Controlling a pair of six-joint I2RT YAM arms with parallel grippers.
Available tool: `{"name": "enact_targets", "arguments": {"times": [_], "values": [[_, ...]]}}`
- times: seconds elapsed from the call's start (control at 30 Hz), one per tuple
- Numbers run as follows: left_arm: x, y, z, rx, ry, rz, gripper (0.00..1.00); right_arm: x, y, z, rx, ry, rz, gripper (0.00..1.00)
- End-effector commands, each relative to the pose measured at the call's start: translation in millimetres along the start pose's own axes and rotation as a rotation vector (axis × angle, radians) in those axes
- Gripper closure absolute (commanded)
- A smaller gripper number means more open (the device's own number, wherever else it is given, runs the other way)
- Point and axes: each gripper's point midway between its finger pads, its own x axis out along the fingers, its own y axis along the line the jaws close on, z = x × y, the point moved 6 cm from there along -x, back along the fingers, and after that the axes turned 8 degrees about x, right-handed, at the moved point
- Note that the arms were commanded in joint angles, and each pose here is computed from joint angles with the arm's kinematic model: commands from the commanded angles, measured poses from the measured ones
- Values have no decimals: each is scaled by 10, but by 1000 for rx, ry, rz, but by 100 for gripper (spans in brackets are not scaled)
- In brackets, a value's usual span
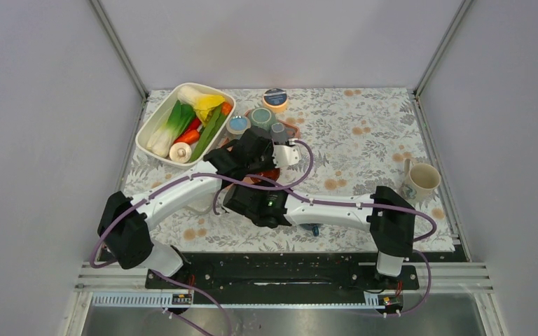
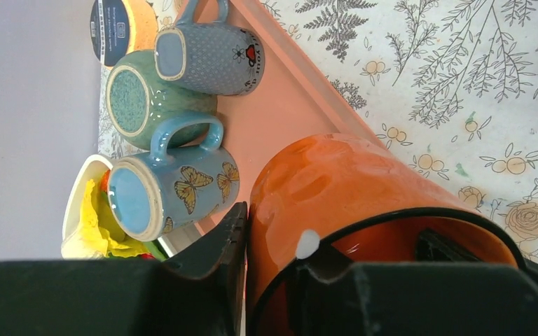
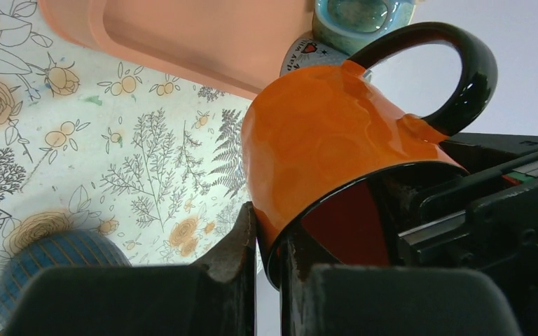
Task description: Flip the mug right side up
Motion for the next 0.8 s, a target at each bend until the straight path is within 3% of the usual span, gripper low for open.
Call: {"name": "enact_targets", "arguments": {"times": [0.0, 0.03, 0.07, 0.13, 0.17, 0.33, 0.43, 0.57, 0.77], "values": [[-14, 217, 7, -76, -25, 92, 100, -307, -262, 26, 151, -57, -136, 100], [-13, 226, 3, -87, -27, 92, 100, -312, -265, 22, 166, -62, -144, 96], [-14, 244, -3, -103, -35, 90, 100, -310, -257, 11, 176, -65, -145, 86], [-9, 290, -22, -145, -53, 79, 100, -294, -229, -4, 201, -75, -137, 54], [0, 317, -43, -169, -58, 69, 100, -285, -212, -13, 210, -78, -132, 44], [41, 485, -271, -285, -60, 45, 100, -303, -202, -55, 243, -96, -134, 17], [44, 587, -482, -361, -47, 54, 100, -339, -225, -42, 270, -128, -123, 11], [-64, 747, -847, -495, -31, 68, 100, -413, -241, -24, 320, -196, -86, 10], [-694, 910, -1582, -678, 29, 161, 100, -540, -196, -43, 421, -313, 8, 8]]}}
